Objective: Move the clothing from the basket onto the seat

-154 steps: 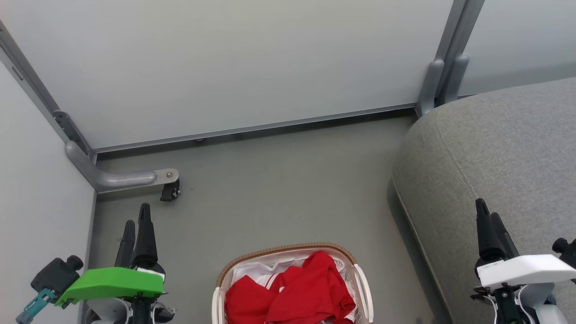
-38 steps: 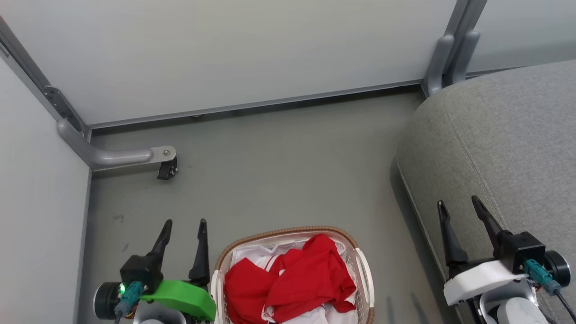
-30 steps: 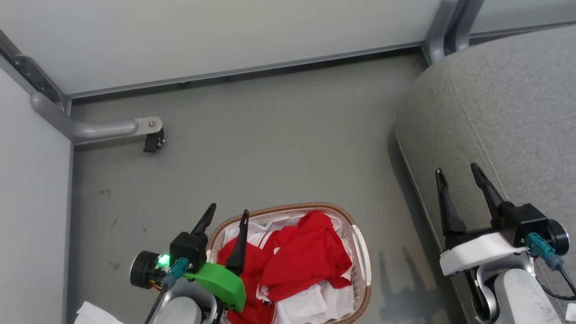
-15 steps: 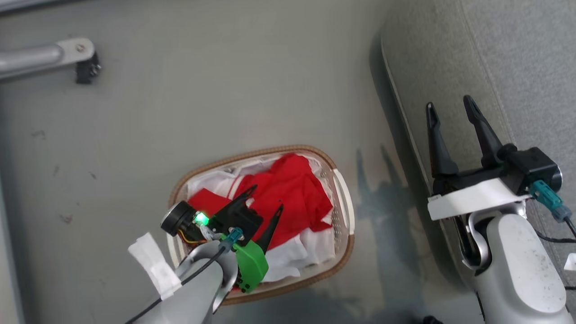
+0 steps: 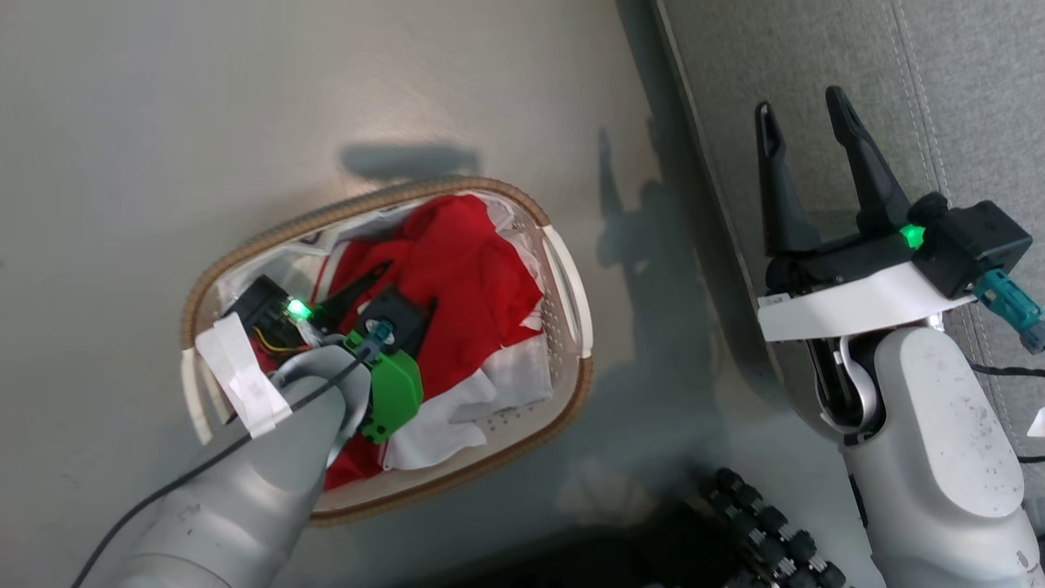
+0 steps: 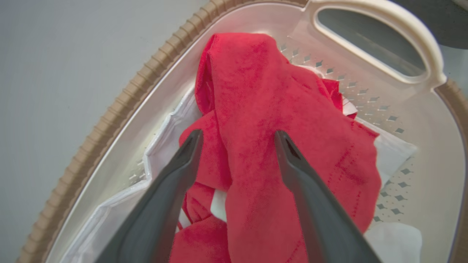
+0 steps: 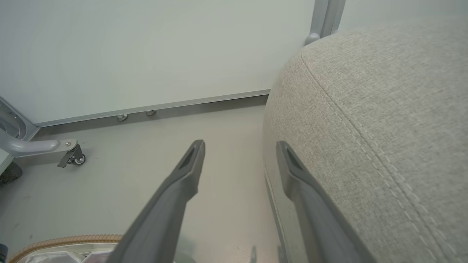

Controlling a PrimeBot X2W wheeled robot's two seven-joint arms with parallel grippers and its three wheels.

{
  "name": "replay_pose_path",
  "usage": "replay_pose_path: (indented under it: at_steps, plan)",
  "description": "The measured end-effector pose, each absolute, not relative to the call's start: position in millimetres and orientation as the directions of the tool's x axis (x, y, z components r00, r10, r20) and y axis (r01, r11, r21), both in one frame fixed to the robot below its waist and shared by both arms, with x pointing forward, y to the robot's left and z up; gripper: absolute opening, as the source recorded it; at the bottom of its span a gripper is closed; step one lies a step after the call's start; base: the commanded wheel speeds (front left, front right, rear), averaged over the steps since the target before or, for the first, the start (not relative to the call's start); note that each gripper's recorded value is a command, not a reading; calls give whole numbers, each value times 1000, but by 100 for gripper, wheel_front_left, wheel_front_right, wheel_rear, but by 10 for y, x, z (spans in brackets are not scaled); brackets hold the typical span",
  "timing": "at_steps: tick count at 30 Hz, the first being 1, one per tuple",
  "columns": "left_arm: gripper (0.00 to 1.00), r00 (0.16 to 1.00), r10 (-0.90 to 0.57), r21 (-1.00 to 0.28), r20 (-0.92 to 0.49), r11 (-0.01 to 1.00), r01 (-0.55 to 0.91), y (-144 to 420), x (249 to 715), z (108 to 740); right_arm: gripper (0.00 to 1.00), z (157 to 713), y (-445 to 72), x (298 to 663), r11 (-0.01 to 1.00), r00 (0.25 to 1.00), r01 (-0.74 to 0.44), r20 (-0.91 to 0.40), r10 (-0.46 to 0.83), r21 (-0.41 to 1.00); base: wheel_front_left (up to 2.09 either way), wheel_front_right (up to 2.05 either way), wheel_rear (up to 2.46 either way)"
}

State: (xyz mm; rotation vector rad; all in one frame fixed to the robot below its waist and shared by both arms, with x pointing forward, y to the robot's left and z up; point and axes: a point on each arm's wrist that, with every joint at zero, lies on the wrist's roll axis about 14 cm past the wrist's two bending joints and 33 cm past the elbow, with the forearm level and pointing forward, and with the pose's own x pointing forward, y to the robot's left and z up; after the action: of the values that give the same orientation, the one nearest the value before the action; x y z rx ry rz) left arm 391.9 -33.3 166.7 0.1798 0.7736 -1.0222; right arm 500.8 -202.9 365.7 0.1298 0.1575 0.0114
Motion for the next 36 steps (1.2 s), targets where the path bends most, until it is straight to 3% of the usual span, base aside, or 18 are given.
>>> replay_pose_path:
  at_steps: [8, 9, 10, 12, 13, 14, 25, 36]
  plan:
    - [100, 220, -707, -287, -672, 522, 803, -555, 3857, 1272, 100, 3390, -2229, 4967, 995, 976, 41, -217, -21, 89, 0, 0, 0]
    - [91, 208, -711, -300, -671, 517, 802, -590, 3819, 1244, 100, 3368, -2251, 4958, 996, 974, 45, -223, -26, 83, 0, 0, 0]
    - [62, 200, -715, -309, -670, 514, 801, -618, 3794, 1227, 100, 3354, -2265, 4951, 996, 973, 48, -227, -29, 79, 0, 0, 0]
    - [22, 186, -726, -327, -662, 502, 800, -691, 3750, 1209, 100, 3323, -2296, 4930, 996, 971, 54, -238, -36, 71, 0, 0, 0]
    - [5, 184, -731, -334, -657, 501, 798, -716, 3743, 1211, 100, 3316, -2304, 4925, 996, 970, 55, -240, -37, 68, 0, 0, 0]
    - [0, 186, -736, -338, -651, 500, 797, -741, 3748, 1222, 100, 3311, -2308, 4921, 996, 970, 56, -242, -39, 67, 0, 0, 0]
    - [0, 242, -774, -352, -585, 512, 784, -839, 3806, 1602, 100, 3478, -2253, 4936, 998, 977, 36, -212, -24, 54, 0, 0, 0]
    - [0, 355, -818, -319, -453, 520, 792, -892, 3886, 2429, 100, 3789, -2185, 4714, 1000, 982, 18, -189, -15, 16, 0, 0, 0]
